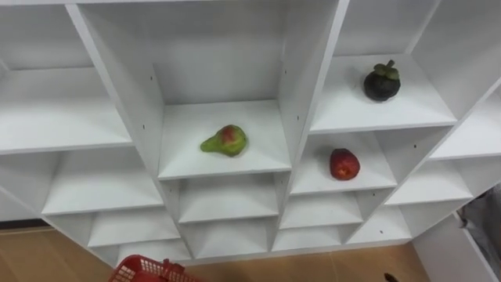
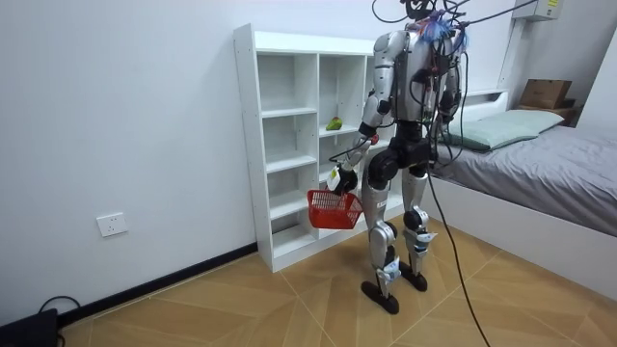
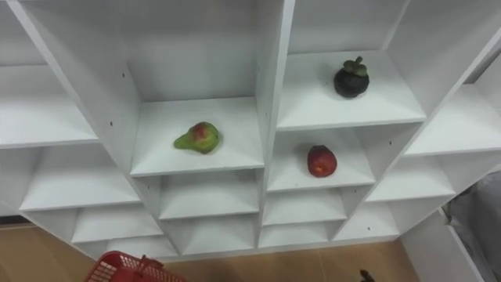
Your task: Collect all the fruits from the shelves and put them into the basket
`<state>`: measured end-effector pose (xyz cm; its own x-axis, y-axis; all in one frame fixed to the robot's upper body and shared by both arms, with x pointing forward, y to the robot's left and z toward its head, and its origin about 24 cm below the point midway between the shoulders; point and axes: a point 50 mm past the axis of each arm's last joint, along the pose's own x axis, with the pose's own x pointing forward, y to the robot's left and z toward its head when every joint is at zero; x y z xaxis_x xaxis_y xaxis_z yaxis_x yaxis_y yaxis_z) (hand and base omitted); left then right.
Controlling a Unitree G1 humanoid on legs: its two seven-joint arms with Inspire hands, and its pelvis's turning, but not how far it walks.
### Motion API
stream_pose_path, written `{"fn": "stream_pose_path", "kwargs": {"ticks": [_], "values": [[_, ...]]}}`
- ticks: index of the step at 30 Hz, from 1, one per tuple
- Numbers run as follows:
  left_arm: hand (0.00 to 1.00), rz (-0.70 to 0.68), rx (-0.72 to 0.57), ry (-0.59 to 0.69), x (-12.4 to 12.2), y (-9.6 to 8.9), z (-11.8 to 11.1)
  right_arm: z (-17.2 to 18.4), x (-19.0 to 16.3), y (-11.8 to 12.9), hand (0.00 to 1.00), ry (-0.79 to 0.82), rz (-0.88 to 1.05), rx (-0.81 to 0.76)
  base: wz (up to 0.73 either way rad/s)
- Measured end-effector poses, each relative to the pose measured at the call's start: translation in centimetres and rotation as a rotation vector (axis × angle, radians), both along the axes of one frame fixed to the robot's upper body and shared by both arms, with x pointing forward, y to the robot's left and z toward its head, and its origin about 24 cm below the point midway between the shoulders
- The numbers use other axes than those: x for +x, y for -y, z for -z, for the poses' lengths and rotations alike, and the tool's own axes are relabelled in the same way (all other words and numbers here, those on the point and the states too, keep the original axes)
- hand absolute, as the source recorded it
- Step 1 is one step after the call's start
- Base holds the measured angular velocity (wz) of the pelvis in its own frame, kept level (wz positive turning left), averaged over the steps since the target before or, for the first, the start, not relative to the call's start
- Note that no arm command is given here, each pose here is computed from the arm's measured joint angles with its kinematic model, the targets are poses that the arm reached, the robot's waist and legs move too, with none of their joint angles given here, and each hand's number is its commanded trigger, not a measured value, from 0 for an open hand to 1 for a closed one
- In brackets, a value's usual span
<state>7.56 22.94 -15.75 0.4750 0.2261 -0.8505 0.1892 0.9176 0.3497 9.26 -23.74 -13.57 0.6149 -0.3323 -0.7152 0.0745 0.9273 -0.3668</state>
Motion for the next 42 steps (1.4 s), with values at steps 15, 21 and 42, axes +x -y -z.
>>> {"fn": "stream_pose_path", "kwargs": {"ticks": [15, 21, 42], "values": [[1.0, 0.008, -0.025, 0.088, 0.9, 0.9, -0.6, -8.8, 6.0, -1.7, 0.0, 0.567, -0.027, -0.13, -0.01], [1.0, 0.031, -0.037, 0.078, 0.5, 1.3, -0.5, -11.6, 7.2, -2.3, 0.0, 0.724, -0.017, -0.137, 0.0], [1.0, 0.002, -0.093, 0.025, -0.2, 1.3, 0.0, -16.9, 8.9, -3.1, 0.0, 0.998, -0.024, -0.17, -0.04]]}}
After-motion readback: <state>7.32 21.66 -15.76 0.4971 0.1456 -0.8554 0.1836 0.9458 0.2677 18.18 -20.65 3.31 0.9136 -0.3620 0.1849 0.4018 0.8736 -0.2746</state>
